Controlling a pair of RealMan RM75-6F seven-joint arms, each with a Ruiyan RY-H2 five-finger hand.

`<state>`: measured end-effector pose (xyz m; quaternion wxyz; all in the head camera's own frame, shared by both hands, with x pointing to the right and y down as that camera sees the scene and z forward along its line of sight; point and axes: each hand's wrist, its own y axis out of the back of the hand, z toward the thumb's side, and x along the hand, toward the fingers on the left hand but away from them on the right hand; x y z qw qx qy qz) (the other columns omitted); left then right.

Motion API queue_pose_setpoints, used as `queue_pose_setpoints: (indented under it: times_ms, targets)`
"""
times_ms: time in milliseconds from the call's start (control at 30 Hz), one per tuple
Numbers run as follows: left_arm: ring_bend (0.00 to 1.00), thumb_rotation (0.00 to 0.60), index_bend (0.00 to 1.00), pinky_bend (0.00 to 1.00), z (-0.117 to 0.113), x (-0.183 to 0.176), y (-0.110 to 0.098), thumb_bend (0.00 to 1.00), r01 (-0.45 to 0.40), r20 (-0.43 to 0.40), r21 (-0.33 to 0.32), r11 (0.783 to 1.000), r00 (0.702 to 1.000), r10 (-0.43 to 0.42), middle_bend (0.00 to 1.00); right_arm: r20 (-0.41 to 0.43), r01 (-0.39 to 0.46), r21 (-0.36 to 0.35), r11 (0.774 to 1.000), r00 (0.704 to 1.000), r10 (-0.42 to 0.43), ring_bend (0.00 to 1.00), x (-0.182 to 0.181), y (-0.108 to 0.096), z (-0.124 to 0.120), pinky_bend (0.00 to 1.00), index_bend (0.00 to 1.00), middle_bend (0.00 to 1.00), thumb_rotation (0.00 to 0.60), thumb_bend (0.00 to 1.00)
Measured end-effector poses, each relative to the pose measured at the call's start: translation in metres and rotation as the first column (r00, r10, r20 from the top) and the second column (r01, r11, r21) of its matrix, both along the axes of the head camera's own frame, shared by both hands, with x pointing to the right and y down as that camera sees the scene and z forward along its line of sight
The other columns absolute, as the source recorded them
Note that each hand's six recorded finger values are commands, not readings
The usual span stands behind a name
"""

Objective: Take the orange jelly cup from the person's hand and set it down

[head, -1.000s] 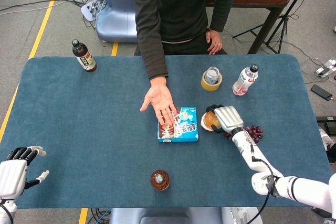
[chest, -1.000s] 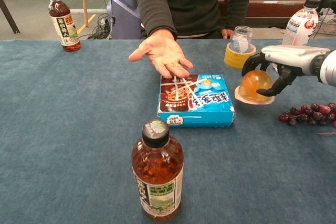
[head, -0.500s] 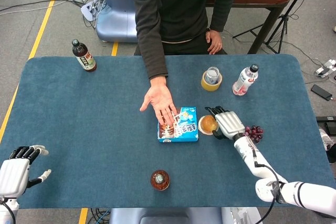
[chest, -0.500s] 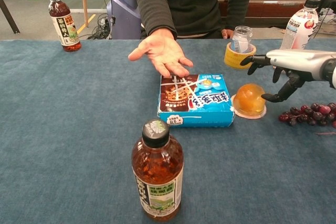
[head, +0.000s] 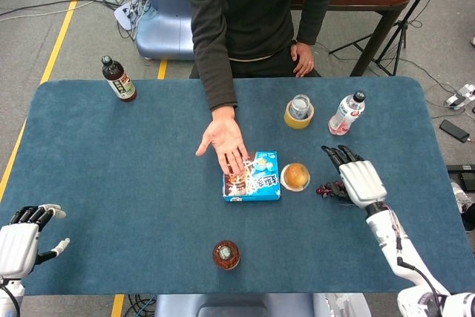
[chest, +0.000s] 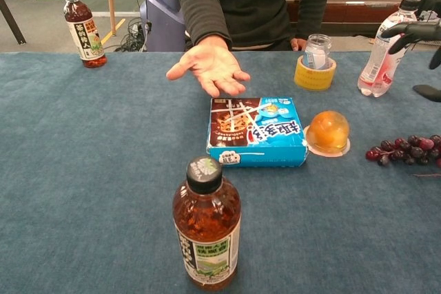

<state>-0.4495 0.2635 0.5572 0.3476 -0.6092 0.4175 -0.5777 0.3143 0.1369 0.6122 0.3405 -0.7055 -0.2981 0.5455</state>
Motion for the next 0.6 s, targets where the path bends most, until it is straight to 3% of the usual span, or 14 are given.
queue_pose_setpoints:
  times_ms: [267,600]
  targets:
    - [0.29,0.6,0.42,0.2,0.001,0.003,-0.003,0.17,-0.001,-0.009,0.002,1.0,1.0,0.001,0.34,0.005,-0.094,0.122,0.988,0.996,0.094,0.06,0.044,0.032,-0.042,0.29,0.04,0.2,0.6,0.43]
    - [0.29,0.6,0.42,0.2,0.004,0.008,-0.005,0.17,-0.008,-0.015,-0.001,1.0,1.0,0.008,0.34,-0.008,-0.178,0.166,0.97,0.983,0.181,0.06,0.075,0.078,-0.069,0.29,0.04,0.2,0.6,0.43]
